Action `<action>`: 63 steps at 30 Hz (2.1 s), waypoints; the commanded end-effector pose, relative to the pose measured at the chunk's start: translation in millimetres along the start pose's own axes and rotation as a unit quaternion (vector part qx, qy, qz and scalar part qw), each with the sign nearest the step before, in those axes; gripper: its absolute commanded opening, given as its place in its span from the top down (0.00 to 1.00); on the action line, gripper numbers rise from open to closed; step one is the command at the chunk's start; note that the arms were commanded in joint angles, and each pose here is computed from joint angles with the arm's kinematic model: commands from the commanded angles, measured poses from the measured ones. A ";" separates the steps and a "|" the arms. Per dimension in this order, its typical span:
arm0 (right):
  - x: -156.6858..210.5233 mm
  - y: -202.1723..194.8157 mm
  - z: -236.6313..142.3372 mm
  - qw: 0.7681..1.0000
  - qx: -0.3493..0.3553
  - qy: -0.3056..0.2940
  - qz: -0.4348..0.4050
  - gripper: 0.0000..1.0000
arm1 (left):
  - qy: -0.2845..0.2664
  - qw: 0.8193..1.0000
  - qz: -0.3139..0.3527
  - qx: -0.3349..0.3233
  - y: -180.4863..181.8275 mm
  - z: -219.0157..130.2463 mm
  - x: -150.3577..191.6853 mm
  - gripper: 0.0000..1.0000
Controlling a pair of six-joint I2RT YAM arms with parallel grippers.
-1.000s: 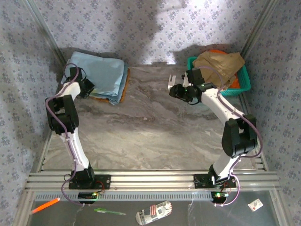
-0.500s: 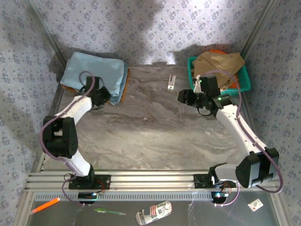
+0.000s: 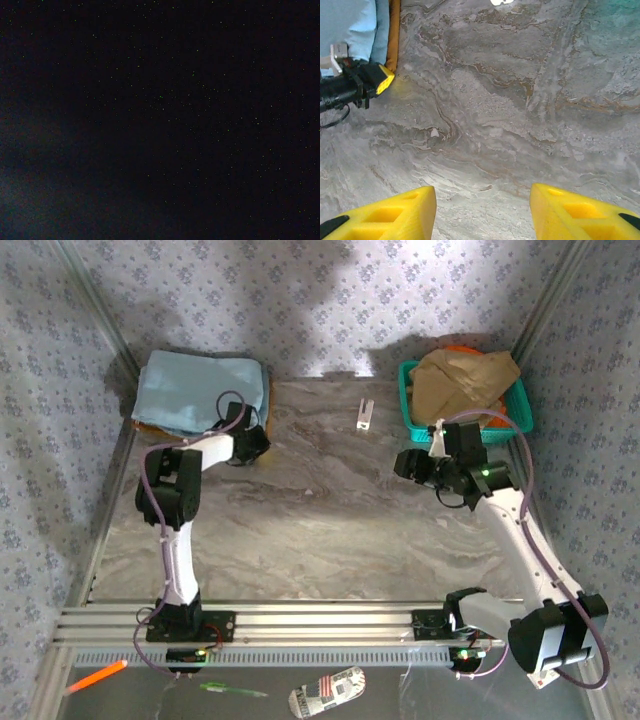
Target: Fold and stack the trousers
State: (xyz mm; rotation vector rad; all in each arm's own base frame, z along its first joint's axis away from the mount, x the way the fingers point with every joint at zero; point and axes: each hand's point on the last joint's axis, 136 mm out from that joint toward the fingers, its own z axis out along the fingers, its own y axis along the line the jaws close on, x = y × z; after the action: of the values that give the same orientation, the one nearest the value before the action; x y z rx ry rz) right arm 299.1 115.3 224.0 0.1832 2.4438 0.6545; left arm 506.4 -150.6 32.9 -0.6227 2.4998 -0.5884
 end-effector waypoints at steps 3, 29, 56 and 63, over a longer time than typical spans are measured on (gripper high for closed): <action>7.7 -6.1 -6.0 1.000 0.009 0.006 0.001 0.46 | -0.029 0.998 0.036 0.042 -34.3 6.7 -29.8 1.00; -27.3 4.0 -87.8 0.972 0.065 -0.223 -0.033 0.00 | -0.386 0.921 0.054 -0.005 50.9 -385.7 22.0 0.00; 5.8 -3.6 -39.2 0.889 0.041 -0.290 -0.353 0.00 | -0.465 0.855 0.223 -0.062 156.5 -241.1 15.2 0.00; 11.8 -20.8 -31.2 0.892 0.060 -0.280 -0.351 0.00 | -0.424 0.868 0.252 -0.056 149.0 -201.8 -5.2 0.00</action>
State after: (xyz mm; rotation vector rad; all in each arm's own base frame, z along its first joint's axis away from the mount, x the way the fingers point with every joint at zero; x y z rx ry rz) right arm 269.1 95.3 223.8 -0.4308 1.8328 0.1330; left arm 328.7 35.8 86.1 -0.1965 1.8678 0.1291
